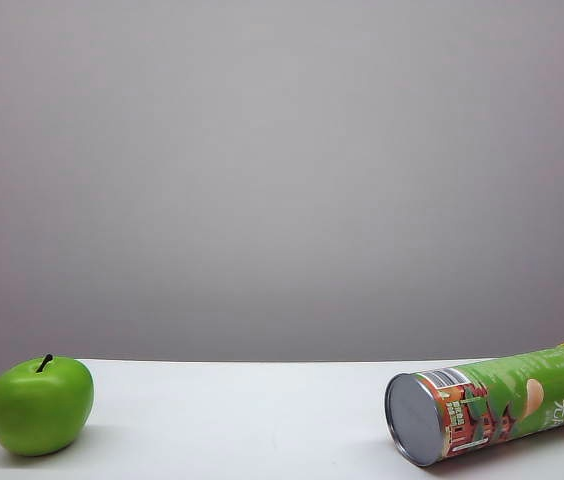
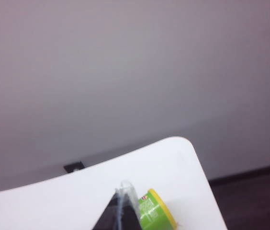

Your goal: Pick up the green bucket of chips from the desk, place it near the apple, and finally stand it up.

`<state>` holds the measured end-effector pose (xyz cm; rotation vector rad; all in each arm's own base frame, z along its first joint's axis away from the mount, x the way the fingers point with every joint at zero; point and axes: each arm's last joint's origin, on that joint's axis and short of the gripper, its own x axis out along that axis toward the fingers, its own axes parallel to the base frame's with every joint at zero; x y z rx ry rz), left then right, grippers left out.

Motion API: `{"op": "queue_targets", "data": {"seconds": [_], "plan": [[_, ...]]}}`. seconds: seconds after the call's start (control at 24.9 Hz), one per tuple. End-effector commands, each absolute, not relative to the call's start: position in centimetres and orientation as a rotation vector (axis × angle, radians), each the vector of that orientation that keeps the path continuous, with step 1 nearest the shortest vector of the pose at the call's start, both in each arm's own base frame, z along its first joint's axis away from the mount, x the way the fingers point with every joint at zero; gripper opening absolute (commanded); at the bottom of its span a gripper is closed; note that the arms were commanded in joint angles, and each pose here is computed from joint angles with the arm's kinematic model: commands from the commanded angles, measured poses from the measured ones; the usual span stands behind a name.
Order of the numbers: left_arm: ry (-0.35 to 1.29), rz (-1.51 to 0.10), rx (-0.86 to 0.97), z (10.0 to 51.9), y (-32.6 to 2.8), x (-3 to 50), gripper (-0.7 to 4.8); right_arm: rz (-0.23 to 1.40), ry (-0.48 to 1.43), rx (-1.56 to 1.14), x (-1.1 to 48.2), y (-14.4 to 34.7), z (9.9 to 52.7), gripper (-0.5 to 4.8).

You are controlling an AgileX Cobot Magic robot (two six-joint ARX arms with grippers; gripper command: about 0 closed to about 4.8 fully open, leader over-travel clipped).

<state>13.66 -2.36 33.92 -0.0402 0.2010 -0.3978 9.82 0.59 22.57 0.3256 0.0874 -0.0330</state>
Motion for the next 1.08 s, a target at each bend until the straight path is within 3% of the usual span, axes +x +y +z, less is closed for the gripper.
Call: {"op": "queue_targets", "data": {"seconds": [0.04, 0.12, 0.28, 0.4, 0.6, 0.68, 0.72, 0.8, 1.0, 1.04, 1.08], "plan": [[0.299, -0.468, 0.066, 35.6, -2.7, 15.3, -0.02, -0.001, 0.150, 0.326, 11.0, 0.8, 23.6, -0.02], [0.333, -0.534, 0.094, 37.4, -3.1, 17.5, 0.27, 0.061, 0.243, 0.329, 12.9, 1.2, 24.7, -0.02], [0.334, -0.575, 0.110, 38.3, -3.4, 19.3, 0.27, 0.153, 0.353, 0.341, 15.5, 1.8, 25.7, -0.02], [0.385, -0.631, 0.142, 37.3, -3.8, 21.2, 0.27, 0.282, 0.470, 0.376, 19.0, 2.6, 26.6, -0.01], [0.461, -0.648, 0.128, 35.9, -4.0, 22.6, 0.27, 0.469, 0.497, 0.437, 22.7, 3.5, 26.7, 0.00], [0.472, -0.649, 0.127, 35.7, -4.1, 22.8, 0.27, 0.434, 0.543, 0.500, 24.0, 3.9, 26.4, -0.01], [0.473, -0.661, 0.129, 35.6, -4.4, 23.0, 0.27, 0.312, 0.624, 0.545, 25.2, 4.6, 25.7, -0.01], [0.462, -0.660, 0.132, 35.6, -4.5, 23.2, 0.27, 0.223, 0.685, 0.563, 26.0, 5.4, 25.0, -0.01], [0.446, -0.662, 0.139, 35.7, -4.7, 23.3, 0.26, 0.060, 0.684, 0.761, 27.1, 7.9, 24.0, 0.04], [0.446, -0.660, 0.140, 35.7, -4.7, 23.3, 0.26, 0.015, 0.671, 0.808, 27.1, 8.1, 24.0, 0.22], [0.446, -0.661, 0.140, 35.7, -4.7, 23.3, 0.26, -0.073, 0.649, 0.904, 27.1, 8.6, 23.8, 0.79]]}}
